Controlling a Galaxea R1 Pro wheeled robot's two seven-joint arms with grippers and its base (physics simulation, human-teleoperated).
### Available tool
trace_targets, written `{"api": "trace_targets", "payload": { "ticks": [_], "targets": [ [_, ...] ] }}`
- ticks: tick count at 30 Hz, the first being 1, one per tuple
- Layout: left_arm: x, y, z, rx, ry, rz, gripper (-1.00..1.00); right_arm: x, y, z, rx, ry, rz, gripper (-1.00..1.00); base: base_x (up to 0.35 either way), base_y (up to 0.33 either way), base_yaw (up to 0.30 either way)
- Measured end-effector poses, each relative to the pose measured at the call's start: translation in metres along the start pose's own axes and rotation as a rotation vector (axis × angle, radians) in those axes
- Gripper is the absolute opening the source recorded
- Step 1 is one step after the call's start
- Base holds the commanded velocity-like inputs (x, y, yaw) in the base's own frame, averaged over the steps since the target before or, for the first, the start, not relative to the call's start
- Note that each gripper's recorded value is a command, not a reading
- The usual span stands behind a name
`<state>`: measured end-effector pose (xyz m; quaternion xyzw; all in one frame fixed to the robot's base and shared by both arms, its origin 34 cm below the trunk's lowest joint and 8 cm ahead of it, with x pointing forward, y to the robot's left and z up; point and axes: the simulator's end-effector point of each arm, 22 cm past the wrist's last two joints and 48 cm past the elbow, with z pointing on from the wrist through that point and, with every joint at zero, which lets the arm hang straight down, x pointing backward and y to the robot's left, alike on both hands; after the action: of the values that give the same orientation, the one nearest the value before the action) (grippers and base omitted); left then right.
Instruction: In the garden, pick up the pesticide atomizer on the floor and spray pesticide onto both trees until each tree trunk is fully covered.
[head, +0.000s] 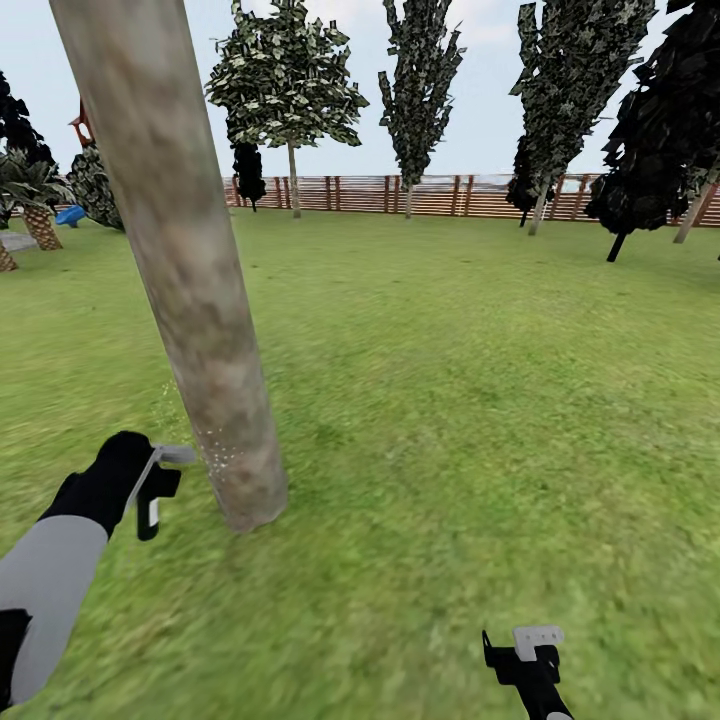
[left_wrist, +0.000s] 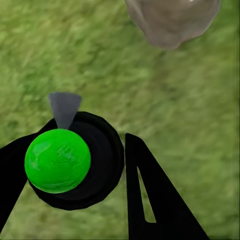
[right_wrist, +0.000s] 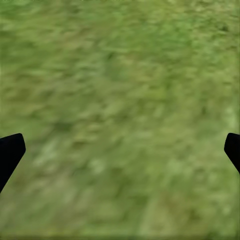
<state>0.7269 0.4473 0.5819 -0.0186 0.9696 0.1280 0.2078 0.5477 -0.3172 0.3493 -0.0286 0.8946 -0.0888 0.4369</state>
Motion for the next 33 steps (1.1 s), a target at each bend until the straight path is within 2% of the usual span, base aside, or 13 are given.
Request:
{"api": "trace_targets", "payload": {
  "ticks": [3,9,15,33],
  "targets": [
    [0.0032,-0.0080,0.0015,0.014,0.005,0.014,-1.00,-0.0001,0.0000,-0.0001,0.000,0.000,0.000,1.00,0.080,0.000,0.000],
    [0.0027,-0.0106,0.0009,0.019,0.002,0.015,-1.00,-0.0003,-0.0001,-0.0002,0.000,-0.001,0.000,1.00,0.291,0.000,0.000],
    [0.0028,-0.0111,0.0014,0.021,0.002,0.012,-1.00,0.0000,0.0000,0.0000,0.000,0.000,0.000,1.00,0.041,-0.011,0.000],
    [0.0018,-0.0114,0.0012,0.024,-0.002,0.011,-1.00,-0.0001,-0.0001,0.0000,0.000,0.000,0.000,1.00,-0.059,-0.251,0.000]
  ]
}}
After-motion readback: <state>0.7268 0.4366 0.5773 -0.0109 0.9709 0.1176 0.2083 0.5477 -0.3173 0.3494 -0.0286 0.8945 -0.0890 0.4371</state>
